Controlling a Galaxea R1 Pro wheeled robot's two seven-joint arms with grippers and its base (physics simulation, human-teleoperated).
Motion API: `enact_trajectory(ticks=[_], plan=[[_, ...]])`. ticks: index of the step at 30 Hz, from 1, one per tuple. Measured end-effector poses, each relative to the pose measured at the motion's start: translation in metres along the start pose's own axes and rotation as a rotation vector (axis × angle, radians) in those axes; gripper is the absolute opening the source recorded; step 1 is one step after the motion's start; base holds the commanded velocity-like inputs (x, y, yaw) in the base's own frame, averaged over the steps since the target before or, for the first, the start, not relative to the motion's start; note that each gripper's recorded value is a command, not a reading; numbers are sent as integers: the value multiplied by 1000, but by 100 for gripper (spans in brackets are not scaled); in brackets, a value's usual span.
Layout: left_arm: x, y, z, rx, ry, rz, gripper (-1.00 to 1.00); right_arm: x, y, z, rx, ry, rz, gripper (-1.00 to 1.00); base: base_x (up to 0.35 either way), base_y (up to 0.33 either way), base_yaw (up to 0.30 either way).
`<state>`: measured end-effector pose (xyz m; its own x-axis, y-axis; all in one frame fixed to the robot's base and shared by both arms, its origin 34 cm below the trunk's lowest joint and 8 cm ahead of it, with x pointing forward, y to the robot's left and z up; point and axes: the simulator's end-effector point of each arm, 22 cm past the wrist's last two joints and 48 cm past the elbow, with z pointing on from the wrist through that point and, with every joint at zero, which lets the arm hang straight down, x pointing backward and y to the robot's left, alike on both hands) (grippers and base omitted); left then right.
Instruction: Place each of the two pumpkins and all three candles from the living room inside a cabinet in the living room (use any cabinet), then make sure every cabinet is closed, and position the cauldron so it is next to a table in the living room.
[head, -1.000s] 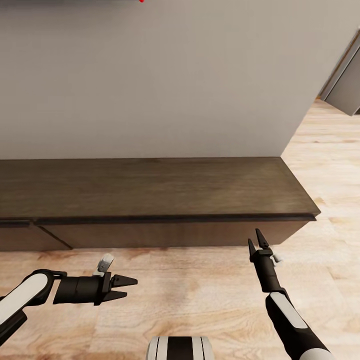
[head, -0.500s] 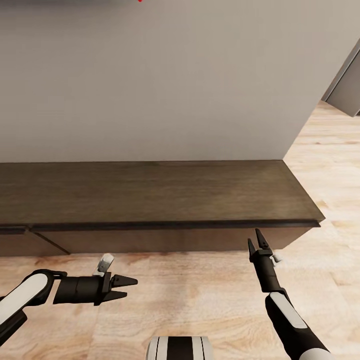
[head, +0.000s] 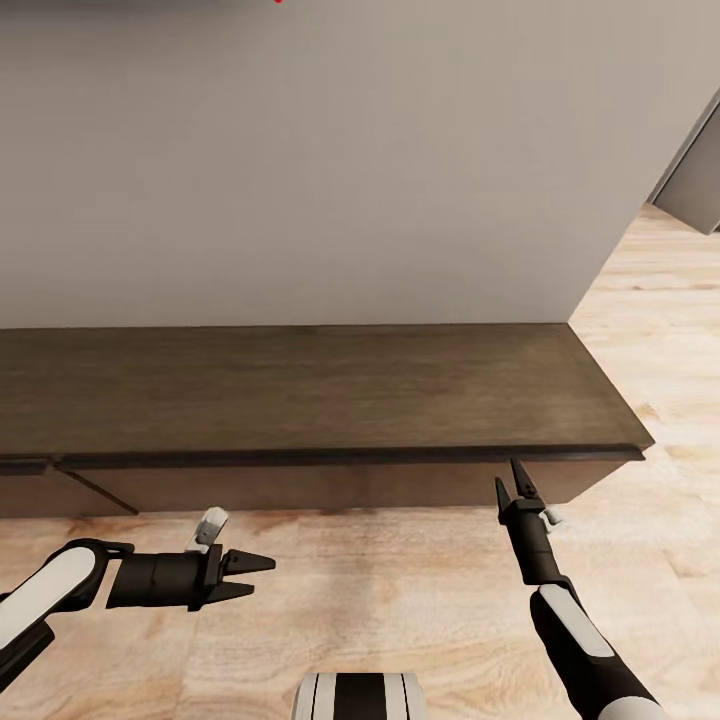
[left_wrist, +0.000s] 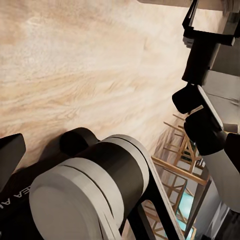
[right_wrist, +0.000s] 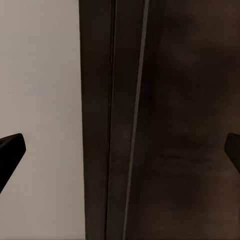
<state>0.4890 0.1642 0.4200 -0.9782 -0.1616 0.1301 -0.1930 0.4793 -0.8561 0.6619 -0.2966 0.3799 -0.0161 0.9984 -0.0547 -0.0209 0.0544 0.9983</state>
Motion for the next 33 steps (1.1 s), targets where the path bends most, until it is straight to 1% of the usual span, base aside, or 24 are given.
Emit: enact_trajectory(ticks=[33], plan=[[0,0,0,1,1,-1,100,1,0,0,2,0,1,100,24,0,0]])
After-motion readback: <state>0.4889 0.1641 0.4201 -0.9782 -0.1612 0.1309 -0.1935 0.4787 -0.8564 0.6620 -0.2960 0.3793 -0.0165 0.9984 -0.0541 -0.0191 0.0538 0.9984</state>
